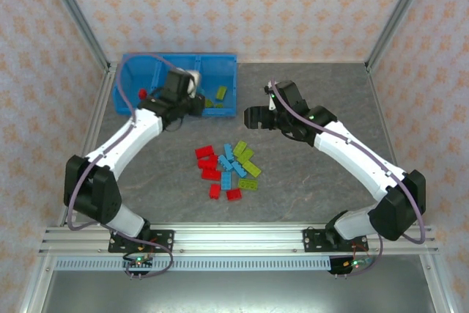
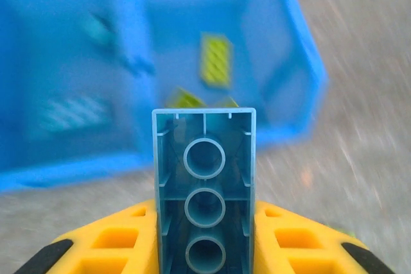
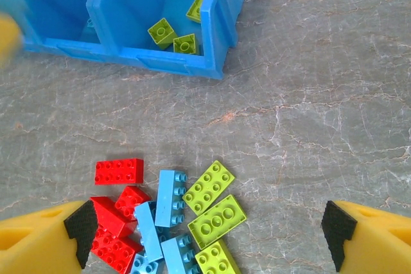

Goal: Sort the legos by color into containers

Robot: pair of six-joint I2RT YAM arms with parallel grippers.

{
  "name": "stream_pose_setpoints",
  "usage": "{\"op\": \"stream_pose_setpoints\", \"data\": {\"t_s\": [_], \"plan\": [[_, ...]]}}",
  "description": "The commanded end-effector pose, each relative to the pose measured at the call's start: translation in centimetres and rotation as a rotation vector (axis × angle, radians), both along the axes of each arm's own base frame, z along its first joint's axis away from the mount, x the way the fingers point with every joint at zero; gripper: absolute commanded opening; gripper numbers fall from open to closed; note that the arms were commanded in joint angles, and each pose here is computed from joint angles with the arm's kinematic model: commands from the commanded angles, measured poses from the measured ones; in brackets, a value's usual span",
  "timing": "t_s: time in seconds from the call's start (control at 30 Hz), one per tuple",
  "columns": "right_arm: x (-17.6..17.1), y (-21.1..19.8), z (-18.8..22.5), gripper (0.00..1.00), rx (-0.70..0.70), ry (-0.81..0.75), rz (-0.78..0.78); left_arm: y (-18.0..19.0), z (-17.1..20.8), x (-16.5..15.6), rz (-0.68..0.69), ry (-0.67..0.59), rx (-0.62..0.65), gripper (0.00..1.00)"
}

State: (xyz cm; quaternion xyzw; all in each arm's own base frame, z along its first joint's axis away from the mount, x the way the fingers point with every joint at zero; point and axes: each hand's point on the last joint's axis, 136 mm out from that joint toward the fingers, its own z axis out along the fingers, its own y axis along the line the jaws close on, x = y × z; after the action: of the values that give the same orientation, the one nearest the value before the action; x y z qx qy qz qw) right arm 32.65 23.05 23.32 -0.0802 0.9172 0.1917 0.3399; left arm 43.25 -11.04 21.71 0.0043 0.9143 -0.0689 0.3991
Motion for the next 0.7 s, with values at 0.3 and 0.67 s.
{"op": "stream_pose_setpoints", "data": {"t_s": [0.3, 0.67], "plan": [[-0.1, -0.8, 1.2, 0.92, 0.021, -0.018, -0.046, 9.2, -3.7, 11.9, 0.338, 0.177, -0.050, 0.24], [-0.2, -1.1, 1.2, 0.93, 0.026, -0.022, -0.064, 7.9, -1.9, 11.9, 0.282, 0.169, -0.198, 0.52]]}}
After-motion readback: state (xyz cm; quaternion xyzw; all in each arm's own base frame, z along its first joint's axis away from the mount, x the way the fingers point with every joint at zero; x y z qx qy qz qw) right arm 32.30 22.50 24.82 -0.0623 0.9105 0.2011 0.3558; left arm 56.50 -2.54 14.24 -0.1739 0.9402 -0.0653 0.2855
